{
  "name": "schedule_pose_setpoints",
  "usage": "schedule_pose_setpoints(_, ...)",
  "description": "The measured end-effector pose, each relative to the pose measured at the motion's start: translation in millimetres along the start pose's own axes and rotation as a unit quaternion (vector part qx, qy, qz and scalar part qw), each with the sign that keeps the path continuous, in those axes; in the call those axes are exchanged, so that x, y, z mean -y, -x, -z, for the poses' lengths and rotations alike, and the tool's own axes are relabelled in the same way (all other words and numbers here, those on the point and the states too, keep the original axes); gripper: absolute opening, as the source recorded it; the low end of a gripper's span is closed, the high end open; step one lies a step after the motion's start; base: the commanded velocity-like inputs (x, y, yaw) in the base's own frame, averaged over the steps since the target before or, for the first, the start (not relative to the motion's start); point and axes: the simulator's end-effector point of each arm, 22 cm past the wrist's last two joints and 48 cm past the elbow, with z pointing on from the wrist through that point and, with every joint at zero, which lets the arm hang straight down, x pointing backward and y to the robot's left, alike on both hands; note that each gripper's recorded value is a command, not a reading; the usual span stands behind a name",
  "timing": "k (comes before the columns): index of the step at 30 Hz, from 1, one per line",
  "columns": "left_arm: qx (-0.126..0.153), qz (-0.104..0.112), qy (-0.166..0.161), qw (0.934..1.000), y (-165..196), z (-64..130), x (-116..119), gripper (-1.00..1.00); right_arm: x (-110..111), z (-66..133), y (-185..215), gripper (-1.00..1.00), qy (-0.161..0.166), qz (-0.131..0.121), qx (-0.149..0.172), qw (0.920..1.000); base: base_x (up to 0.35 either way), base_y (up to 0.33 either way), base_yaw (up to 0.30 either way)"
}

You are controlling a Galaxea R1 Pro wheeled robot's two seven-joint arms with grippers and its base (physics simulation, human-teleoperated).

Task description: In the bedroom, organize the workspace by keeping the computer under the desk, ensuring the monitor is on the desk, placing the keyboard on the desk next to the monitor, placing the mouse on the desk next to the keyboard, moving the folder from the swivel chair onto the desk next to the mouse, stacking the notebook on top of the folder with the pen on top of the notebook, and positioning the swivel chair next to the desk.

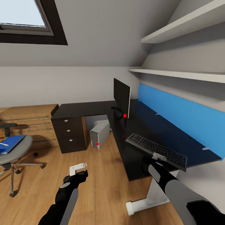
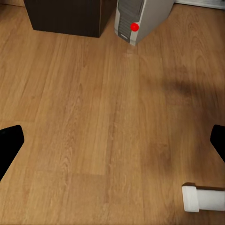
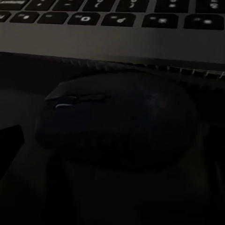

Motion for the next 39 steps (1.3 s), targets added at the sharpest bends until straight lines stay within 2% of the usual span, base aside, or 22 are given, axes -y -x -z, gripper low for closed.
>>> schedule_pose_setpoints(39,-0.001,-0.001,0.000,1.0000,-1.1,-0.4,-0.2,1.00,1.5,-0.1,0.4,1.00,-0.002,-0.001,0.000,1.0000,0.024,0.000,0.000)
